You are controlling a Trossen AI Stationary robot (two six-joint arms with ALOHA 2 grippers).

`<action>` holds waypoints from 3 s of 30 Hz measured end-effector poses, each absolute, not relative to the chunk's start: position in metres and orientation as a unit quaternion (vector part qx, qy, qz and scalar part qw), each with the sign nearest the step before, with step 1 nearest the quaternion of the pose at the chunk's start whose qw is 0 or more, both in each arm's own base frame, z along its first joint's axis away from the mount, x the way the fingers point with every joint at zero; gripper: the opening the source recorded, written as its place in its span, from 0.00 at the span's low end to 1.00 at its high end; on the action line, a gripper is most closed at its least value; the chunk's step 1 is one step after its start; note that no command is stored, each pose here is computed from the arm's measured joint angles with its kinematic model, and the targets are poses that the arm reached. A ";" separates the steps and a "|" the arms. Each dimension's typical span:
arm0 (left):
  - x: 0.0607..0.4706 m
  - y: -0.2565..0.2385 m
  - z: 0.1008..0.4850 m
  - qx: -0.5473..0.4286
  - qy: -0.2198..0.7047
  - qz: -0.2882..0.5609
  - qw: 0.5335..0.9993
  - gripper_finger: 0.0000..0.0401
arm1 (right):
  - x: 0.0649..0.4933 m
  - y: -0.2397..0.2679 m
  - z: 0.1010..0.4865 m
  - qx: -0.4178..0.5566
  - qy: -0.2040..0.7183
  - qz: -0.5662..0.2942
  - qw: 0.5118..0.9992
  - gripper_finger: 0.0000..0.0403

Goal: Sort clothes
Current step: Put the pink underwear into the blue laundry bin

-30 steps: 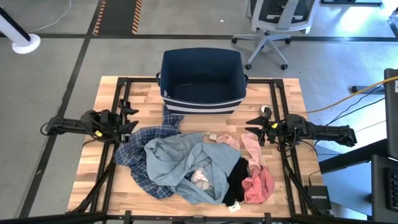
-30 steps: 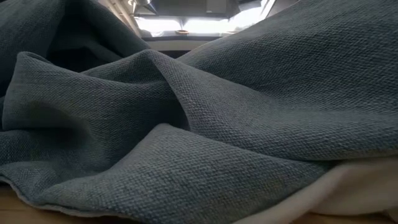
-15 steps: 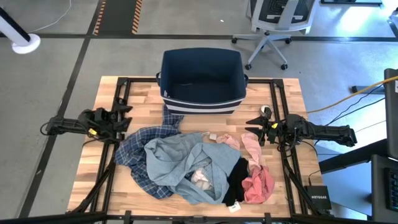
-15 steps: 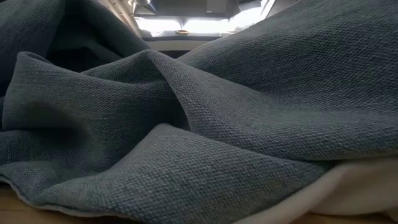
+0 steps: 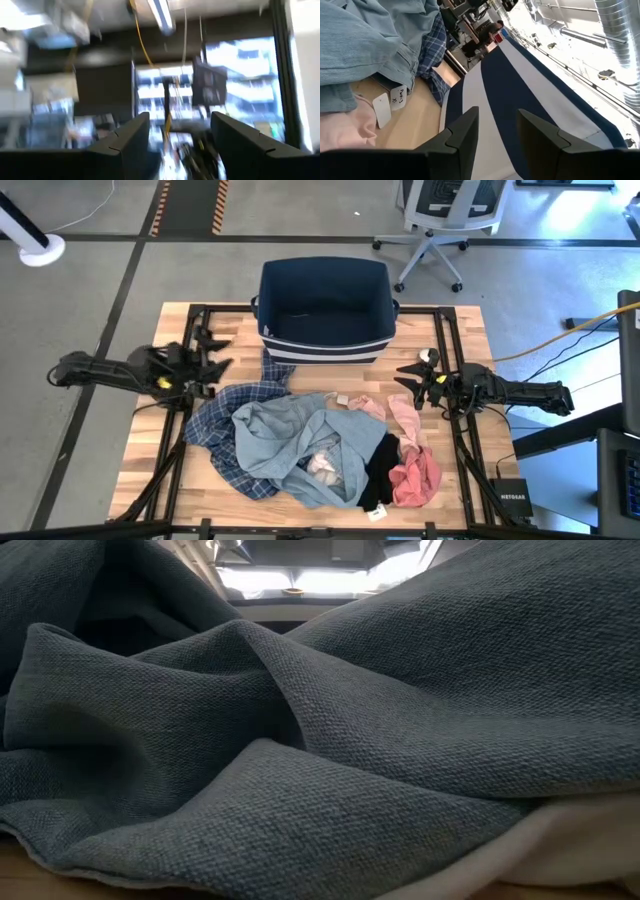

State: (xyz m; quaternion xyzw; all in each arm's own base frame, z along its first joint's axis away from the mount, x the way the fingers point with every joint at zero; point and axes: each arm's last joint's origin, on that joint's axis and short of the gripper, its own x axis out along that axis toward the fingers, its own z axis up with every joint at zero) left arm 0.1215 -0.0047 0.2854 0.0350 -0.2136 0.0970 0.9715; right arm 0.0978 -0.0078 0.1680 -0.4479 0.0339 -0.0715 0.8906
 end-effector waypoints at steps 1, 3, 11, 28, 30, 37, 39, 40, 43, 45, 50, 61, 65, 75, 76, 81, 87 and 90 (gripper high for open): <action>0.128 -0.006 0.283 0.032 -0.192 0.093 0.976 0.52 | 0.098 -0.008 0.168 -0.448 0.034 -0.071 0.890 0.37; 0.138 -0.007 0.281 0.032 -0.167 0.091 0.981 0.52 | 0.098 -0.008 0.168 -0.448 0.034 -0.071 0.890 0.37; 0.151 -0.008 0.291 0.000 -0.162 0.084 0.983 0.52 | 0.098 -0.005 0.172 -0.349 -0.008 -0.042 0.936 0.37; 0.150 -0.008 0.291 0.012 -0.160 0.086 0.983 0.52 | 0.079 -0.001 0.225 0.012 -0.311 0.026 0.950 0.37; 0.150 -0.008 0.291 0.009 -0.160 0.086 0.983 0.52 | 0.076 -0.001 0.231 0.008 -0.334 0.025 0.942 0.37; 0.150 -0.008 0.292 0.013 -0.165 0.087 0.982 0.52 | 0.070 0.000 0.270 -0.013 -0.340 0.041 0.939 0.37; 0.150 -0.008 0.292 0.016 -0.164 0.087 0.982 0.52 | 0.072 0.002 0.282 -0.025 -0.328 0.062 0.942 0.37; 0.150 -0.008 0.292 0.020 -0.164 0.088 0.982 0.52 | 0.074 0.002 0.288 -0.028 -0.319 0.069 0.945 0.37; 0.150 -0.008 0.292 0.026 -0.164 0.089 0.982 0.52 | 0.084 0.003 0.302 -0.039 -0.277 0.084 0.956 0.37; 0.150 -0.008 0.292 0.028 -0.163 0.089 0.982 0.52 | 0.095 0.003 0.311 -0.045 -0.245 0.102 0.963 0.37; 0.150 -0.008 0.292 0.028 -0.163 0.089 0.982 0.52 | 0.127 0.006 0.324 -0.050 -0.165 0.167 0.971 0.37; 0.150 -0.008 0.291 0.014 -0.162 0.087 0.983 0.52 | 0.182 0.045 0.344 -0.086 0.139 0.186 0.969 0.37; 0.150 -0.008 0.291 0.002 -0.163 0.084 0.983 0.52 | 0.191 0.068 0.339 -0.128 0.282 0.164 0.936 0.37; 0.150 -0.008 0.292 -0.005 -0.166 0.083 0.983 0.52 | 0.196 0.131 0.318 -0.062 0.464 0.209 0.859 0.37; 0.150 -0.008 0.292 -0.004 -0.166 0.084 0.983 0.52 | 0.194 0.136 0.317 -0.053 0.479 0.210 0.851 0.37; 0.149 -0.008 0.295 -0.005 -0.183 0.084 0.979 0.52 | 0.183 0.154 0.312 -0.035 0.518 0.223 0.825 0.37; 0.148 -0.008 0.297 -0.006 -0.193 0.085 0.978 0.52 | 0.189 0.166 0.305 -0.074 0.496 0.220 0.837 0.37; 0.148 -0.008 0.296 -0.001 -0.191 0.085 0.978 0.52 | 0.196 0.170 0.298 -0.108 0.493 0.212 0.837 0.37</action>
